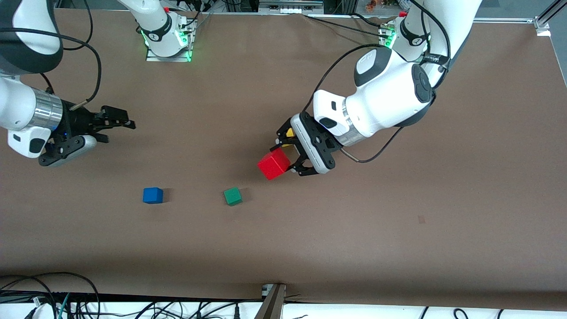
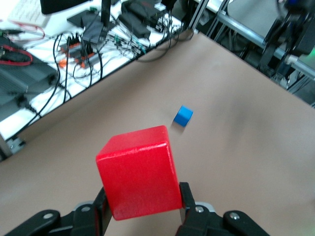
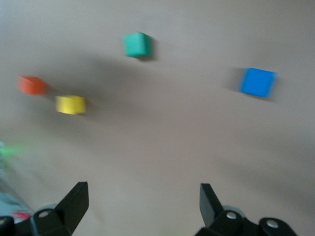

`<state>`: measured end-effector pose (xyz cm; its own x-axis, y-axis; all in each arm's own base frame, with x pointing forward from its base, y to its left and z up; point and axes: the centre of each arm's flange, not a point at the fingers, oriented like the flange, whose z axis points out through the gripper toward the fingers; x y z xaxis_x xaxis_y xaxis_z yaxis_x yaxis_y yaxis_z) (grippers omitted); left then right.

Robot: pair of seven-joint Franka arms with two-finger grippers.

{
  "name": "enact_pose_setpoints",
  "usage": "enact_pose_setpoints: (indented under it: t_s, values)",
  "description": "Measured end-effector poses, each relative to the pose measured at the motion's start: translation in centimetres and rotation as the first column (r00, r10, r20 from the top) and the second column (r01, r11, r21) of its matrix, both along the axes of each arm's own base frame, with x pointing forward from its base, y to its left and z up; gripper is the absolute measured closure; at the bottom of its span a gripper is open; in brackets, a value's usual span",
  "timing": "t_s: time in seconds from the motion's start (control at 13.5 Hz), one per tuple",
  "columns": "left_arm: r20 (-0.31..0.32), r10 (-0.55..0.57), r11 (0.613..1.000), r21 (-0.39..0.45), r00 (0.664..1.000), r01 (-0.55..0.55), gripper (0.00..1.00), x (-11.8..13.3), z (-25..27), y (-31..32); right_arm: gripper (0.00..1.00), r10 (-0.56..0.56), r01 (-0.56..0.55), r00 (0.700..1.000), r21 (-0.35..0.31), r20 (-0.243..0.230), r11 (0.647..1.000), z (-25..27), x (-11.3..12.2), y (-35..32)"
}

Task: Pass red block to right arm, stack on blue
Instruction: 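Carry the red cube toward the right gripper while the right gripper approaches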

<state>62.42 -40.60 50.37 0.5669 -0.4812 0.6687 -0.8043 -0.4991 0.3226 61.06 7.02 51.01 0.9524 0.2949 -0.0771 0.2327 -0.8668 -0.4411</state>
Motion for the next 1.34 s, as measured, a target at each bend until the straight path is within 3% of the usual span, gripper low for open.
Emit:
enact_pose_setpoints:
  t_s: [0.15, 0.3, 0.52, 0.67, 0.82, 1.04, 1.34]
  values:
    - [0.011, -0.004, 1.0, -0.017, 1.0, 0.004, 0.44, -0.5, 0.2, -1.0, 0.0, -0.083, 0.096, 0.992, 0.143, -0.092, 0.985, -1.4, 0.6, 1.2]
    - [0.044, -0.044, 0.999, -0.029, 0.998, 0.046, 0.44, -0.1, -0.7, -0.9, 0.0, -0.151, 0.207, 0.965, 0.268, -0.215, 0.941, -3.3, 1.4, 2.1]
    - [0.107, -0.133, 0.987, -0.077, 0.985, 0.142, 0.44, 1.2, -3.8, -0.1, 0.0, -0.18, 0.404, 0.873, 0.467, -0.453, 0.786, -6.9, 3.0, 1.7]
    - [0.14, -0.15, 0.98, -0.113, 0.979, 0.166, 0.44, 2.0, -4.6, 0.6, 0.0, -0.146, 0.495, 0.813, 0.537, -0.563, 0.683, -9.7, 4.0, 1.1]
    - [0.188, -0.153, 0.969, -0.163, 0.97, 0.185, 0.44, 2.7, -4.3, 1.5, 0.0, -0.107, 0.554, 0.766, 0.567, -0.633, 0.61, -12.3, 4.7, 1.4]
    - [0.225, -0.135, 0.95, -0.246, 0.965, 0.19, 0.44, 3.0, -3.5, 1.9, 0.0, -0.045, 0.617, 0.715, 0.599, -0.698, 0.511, -14.6, 5.5, 3.8]
    - [0.235, -0.143, 0.941, -0.267, 0.961, 0.206, 0.44, 2.7, -3.8, 1.2, 0.0, 0.0, 0.667, 0.676, 0.612, -0.737, 0.425, -15.2, 6.0, 9.0]
